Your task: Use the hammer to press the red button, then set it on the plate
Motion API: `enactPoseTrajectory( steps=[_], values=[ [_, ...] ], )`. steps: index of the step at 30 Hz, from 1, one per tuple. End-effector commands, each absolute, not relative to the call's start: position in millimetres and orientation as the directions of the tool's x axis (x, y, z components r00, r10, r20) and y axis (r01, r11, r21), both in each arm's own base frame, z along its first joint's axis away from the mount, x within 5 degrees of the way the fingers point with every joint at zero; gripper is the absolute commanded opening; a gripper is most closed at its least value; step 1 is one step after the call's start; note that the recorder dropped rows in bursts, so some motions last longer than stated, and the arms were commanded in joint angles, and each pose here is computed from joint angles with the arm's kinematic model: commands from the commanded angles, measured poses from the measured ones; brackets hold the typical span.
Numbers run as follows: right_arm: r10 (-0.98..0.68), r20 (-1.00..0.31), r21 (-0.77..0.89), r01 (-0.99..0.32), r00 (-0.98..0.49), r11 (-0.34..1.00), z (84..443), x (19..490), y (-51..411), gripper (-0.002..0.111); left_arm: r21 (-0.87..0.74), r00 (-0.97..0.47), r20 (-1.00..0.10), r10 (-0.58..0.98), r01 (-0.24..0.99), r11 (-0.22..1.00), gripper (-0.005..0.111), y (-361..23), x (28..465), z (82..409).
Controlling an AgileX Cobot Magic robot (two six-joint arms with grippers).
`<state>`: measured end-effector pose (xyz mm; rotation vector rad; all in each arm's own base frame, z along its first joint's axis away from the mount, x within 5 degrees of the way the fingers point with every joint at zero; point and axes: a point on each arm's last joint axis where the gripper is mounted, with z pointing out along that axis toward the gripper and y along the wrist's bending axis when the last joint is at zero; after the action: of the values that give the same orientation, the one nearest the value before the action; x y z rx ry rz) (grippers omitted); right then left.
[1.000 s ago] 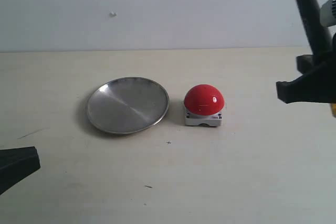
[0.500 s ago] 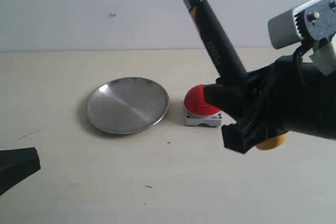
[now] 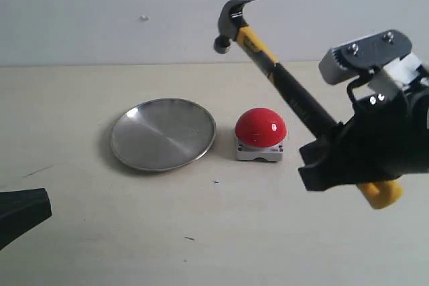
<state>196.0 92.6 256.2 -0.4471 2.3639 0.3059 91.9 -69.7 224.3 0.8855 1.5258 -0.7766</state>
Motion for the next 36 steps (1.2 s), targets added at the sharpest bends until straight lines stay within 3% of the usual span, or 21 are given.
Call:
enactPoseTrajectory(
  steps=[1,4,7,17,36],
  values=[
    [-0.220,-0.628,-0.064,-0.232,-0.746,0.971,293.3,214.2,76.4,0.000,0.009,-0.052,-0.992,0.111,0.872,0.489,0.000,-70.3,91.5,226.3],
    [-0.188,-0.597,0.003,-0.237,-0.780,0.972,297.1,224.9,86.8,0.000,0.009,-0.052,-0.992,0.111,0.872,0.489,0.000,-70.3,91.5,226.3],
    [-0.224,-0.491,0.005,-0.260,-0.842,0.966,277.1,241.1,96.9,0.000,0.009,-0.052,-0.992,0.111,0.872,0.489,0.000,-70.3,91.5,226.3],
    [-0.183,-0.417,0.012,-0.207,-0.890,0.978,239.1,269.5,108.5,0.000,0.009,-0.052,-0.992,0.111,0.872,0.489,0.000,-70.3,91.5,226.3],
    [-0.187,-0.406,-0.001,-0.204,-0.895,0.979,258.5,255.1,101.3,0.000,0.009,-0.052,-0.992,0.111,0.872,0.489,0.000,-70.3,91.5,226.3]
  ],
)
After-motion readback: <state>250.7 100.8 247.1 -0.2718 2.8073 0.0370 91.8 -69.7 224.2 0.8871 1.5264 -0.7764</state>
